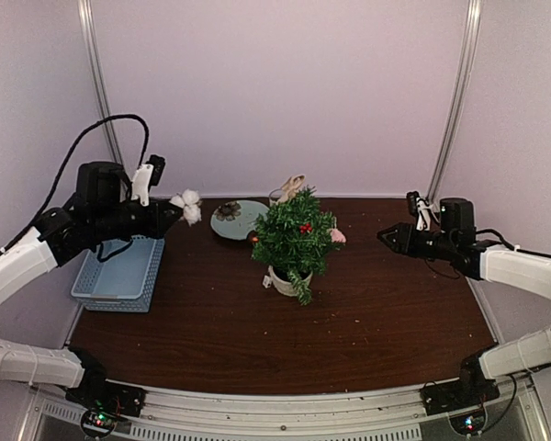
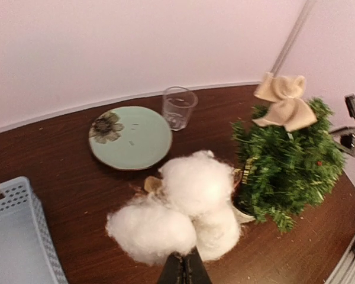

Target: Decorate the small christmas tree

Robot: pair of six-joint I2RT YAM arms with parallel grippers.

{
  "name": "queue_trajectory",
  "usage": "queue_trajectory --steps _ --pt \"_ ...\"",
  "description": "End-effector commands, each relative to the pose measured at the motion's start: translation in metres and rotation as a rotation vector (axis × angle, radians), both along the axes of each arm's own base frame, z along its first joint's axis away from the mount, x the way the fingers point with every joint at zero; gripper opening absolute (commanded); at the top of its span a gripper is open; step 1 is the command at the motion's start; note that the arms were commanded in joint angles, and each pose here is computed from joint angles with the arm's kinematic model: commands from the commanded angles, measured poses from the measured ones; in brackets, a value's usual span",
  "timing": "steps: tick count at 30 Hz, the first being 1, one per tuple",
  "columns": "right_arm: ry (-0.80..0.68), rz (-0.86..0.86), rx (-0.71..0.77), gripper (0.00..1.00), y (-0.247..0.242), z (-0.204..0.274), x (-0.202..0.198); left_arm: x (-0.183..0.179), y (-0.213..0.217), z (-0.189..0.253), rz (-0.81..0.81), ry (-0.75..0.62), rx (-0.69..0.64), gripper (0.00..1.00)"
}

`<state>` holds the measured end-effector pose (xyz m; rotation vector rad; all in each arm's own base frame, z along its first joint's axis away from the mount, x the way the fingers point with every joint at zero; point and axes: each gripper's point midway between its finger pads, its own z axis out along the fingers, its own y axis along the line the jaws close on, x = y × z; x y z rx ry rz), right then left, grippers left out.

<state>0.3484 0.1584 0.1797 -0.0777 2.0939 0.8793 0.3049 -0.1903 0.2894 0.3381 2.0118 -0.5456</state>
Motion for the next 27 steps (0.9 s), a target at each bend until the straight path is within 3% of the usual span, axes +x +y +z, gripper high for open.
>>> queue_trajectory --steps 1,6,11,19,27 --pt "-0.088 0.055 0.015 0.42 0.012 0.036 -0.005 -0.018 -0.062 0.045 -0.223 -0.166 -0.003 0.0" --pt "-0.159 0.124 0.062 0.42 0.028 0.069 -0.017 -0.036 -0.12 0.061 -0.35 -0.235 0.069 0.0" --pt "-0.245 0.223 0.104 0.43 0.059 0.108 -0.045 -0.048 -0.162 0.066 -0.372 -0.306 0.087 0.0" --pt "-0.328 0.368 0.133 0.53 0.109 0.142 -0.096 -0.058 -0.198 0.068 -0.336 -0.347 0.056 0.0" --pt "-0.353 0.436 0.092 0.54 0.143 0.146 -0.114 -0.062 -0.216 0.063 -0.331 -0.343 0.028 0.0"
